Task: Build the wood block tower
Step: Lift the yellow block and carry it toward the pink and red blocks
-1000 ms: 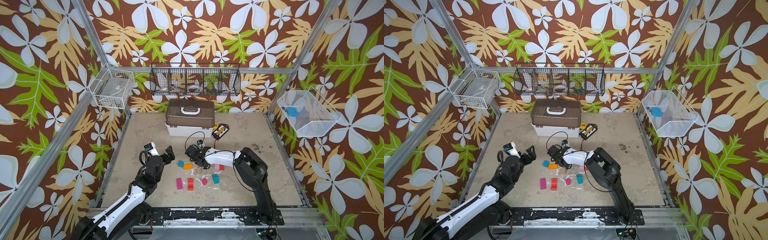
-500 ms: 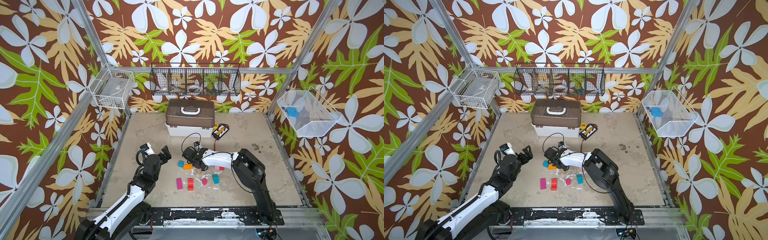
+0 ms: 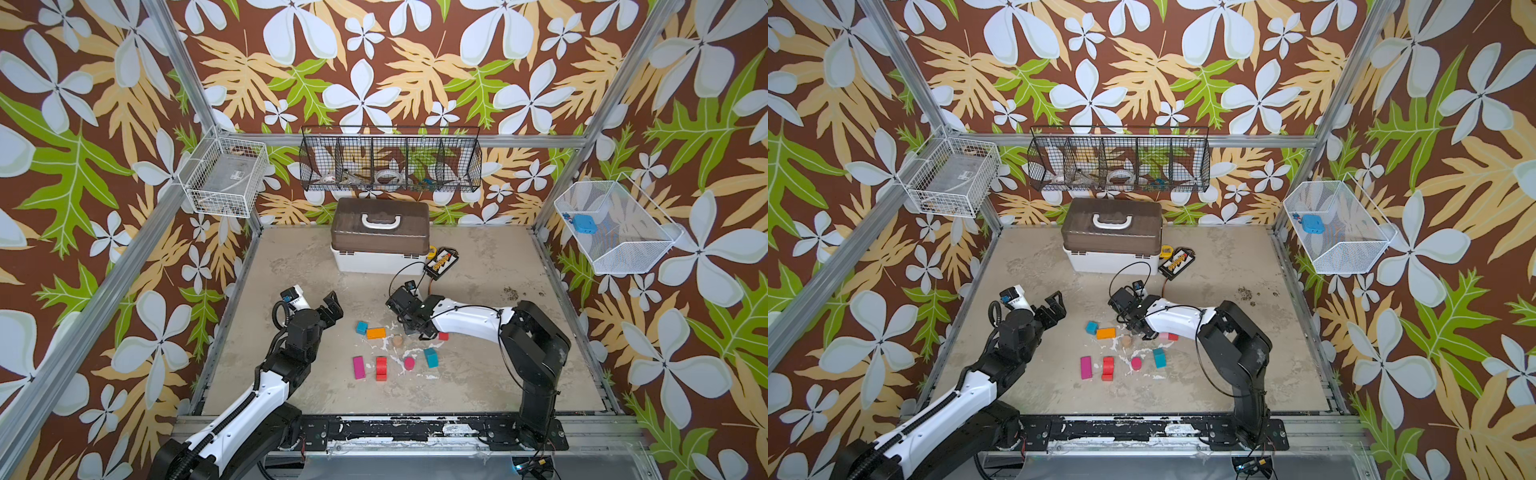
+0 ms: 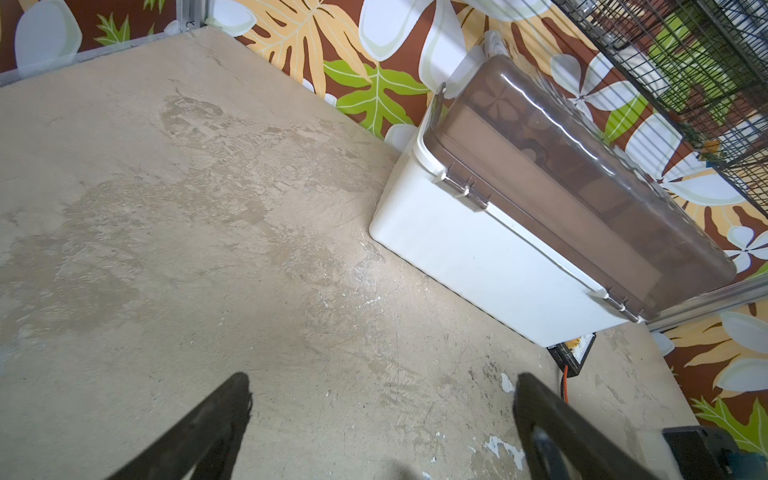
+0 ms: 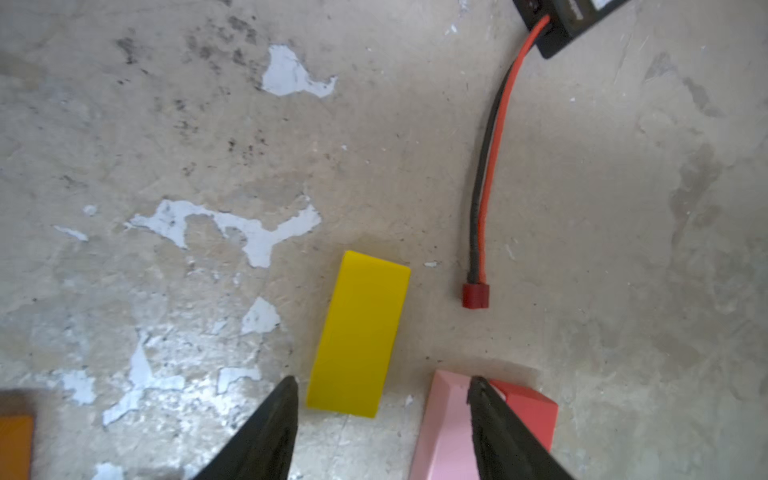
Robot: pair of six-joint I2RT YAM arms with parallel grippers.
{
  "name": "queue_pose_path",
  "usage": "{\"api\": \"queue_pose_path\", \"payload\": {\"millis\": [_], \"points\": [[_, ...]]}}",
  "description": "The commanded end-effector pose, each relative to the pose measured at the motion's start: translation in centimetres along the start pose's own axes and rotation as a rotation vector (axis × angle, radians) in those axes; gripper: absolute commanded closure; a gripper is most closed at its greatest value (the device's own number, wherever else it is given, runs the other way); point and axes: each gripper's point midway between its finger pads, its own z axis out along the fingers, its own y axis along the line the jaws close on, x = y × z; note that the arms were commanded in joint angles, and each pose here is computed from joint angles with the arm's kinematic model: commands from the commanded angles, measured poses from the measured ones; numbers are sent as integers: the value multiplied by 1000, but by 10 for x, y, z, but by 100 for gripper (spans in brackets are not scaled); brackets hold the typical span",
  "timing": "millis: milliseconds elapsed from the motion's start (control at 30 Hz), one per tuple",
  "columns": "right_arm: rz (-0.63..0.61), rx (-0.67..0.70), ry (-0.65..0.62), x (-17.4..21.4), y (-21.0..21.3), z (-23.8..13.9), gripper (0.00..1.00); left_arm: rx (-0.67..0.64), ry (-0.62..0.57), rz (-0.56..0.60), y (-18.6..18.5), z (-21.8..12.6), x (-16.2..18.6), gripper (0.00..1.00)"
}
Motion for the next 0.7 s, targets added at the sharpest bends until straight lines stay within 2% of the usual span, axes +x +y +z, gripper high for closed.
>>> {"api": "queue_pose_path", "payload": {"millis": [0,167,333,667], "points": [[32,-145,-20,-7,17,0,34,49,-1,0,-10,0,-2,0],[27,-198,-30,-12,29,3,34,65,4,10,-14,1,-2,1],[54,-149,-25,-24,26,13,34,104,12,3,-22,0,-2,1],[61,-128,-20,-17,18,16,38,94,30,11,-19,2,3,2]]}}
